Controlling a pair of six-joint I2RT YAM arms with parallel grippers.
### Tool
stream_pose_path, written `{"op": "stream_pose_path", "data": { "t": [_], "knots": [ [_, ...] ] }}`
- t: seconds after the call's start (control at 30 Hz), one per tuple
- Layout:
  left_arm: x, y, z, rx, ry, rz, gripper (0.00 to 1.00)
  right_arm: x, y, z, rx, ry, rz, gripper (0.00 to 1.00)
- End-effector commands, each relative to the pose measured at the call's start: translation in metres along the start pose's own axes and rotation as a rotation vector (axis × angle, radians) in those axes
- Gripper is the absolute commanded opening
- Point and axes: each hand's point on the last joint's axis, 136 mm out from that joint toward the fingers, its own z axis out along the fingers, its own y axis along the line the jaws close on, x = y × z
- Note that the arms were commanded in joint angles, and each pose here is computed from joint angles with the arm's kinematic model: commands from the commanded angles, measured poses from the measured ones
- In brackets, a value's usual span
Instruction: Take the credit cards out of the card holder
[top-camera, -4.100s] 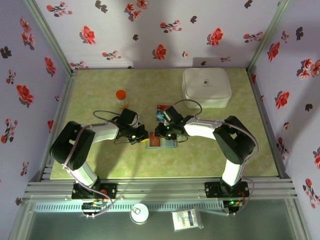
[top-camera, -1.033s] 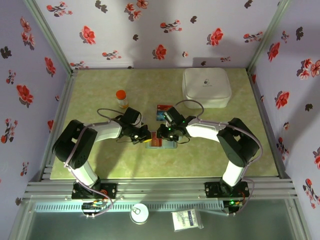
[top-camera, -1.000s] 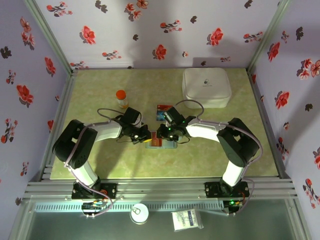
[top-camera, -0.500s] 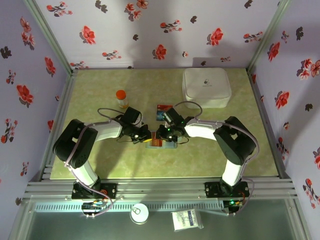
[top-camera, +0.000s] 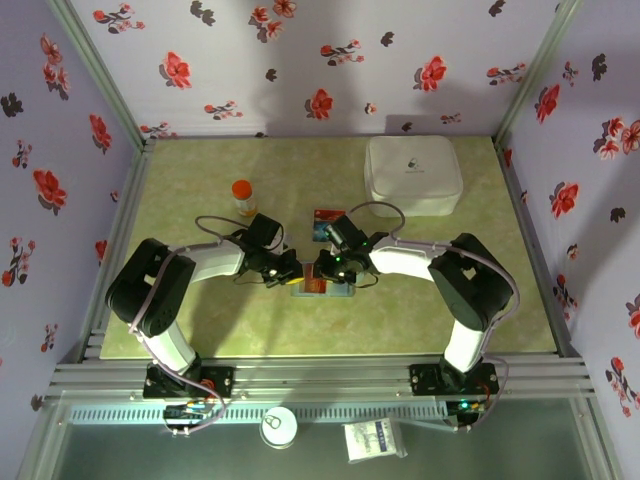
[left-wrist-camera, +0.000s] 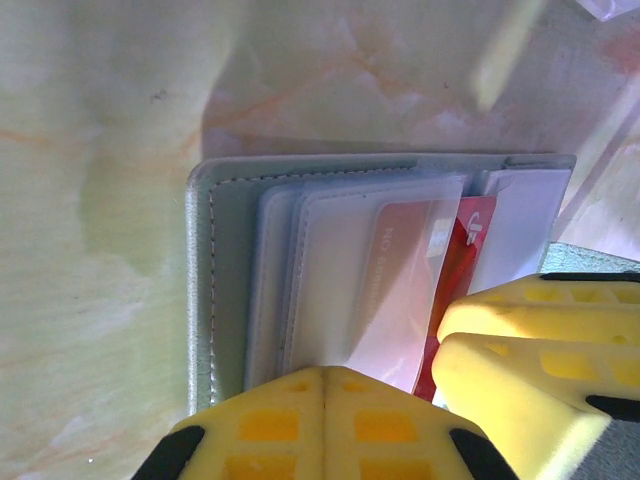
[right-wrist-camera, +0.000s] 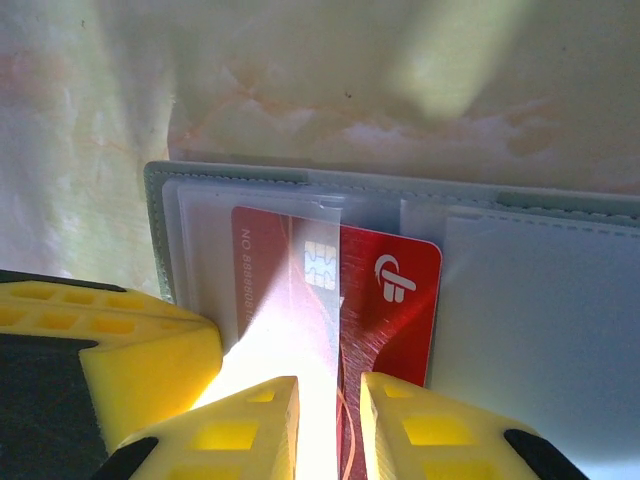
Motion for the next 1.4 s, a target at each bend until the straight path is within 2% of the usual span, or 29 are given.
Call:
{"op": "stream_pose_path", "data": {
  "t": [0.0, 0.43, 0.7, 1.0, 1.37],
  "knots": [
    [0.003, 0.005, -0.003, -0.045, 0.007, 0.014, 0.00, -0.002, 0.003, -0.006, 0.005, -0.024, -0.033, 0.23],
    [0.001, -0.008, -0.010, -0.018, -0.004, 0.026, 0.00, -0.005, 0.005, -0.007, -0.004, -0.028, -0.048, 0.23],
    [0.001, -0.017, -0.008, -0.002, -0.001, 0.042, 0.00, -0.008, 0.013, -0.022, -0.034, -0.068, -0.056, 0.23],
    [0.002, -0.005, -0.005, -0.052, -0.001, 0.040, 0.00, -0.004, -0.011, -0.019, 0.017, -0.051, 0.008, 0.26],
    [0.006, 0.007, 0.002, -0.086, 0.016, 0.030, 0.00, 0.000, -0.017, -0.006, 0.018, -0.013, 0.033, 0.27]
  ]
}}
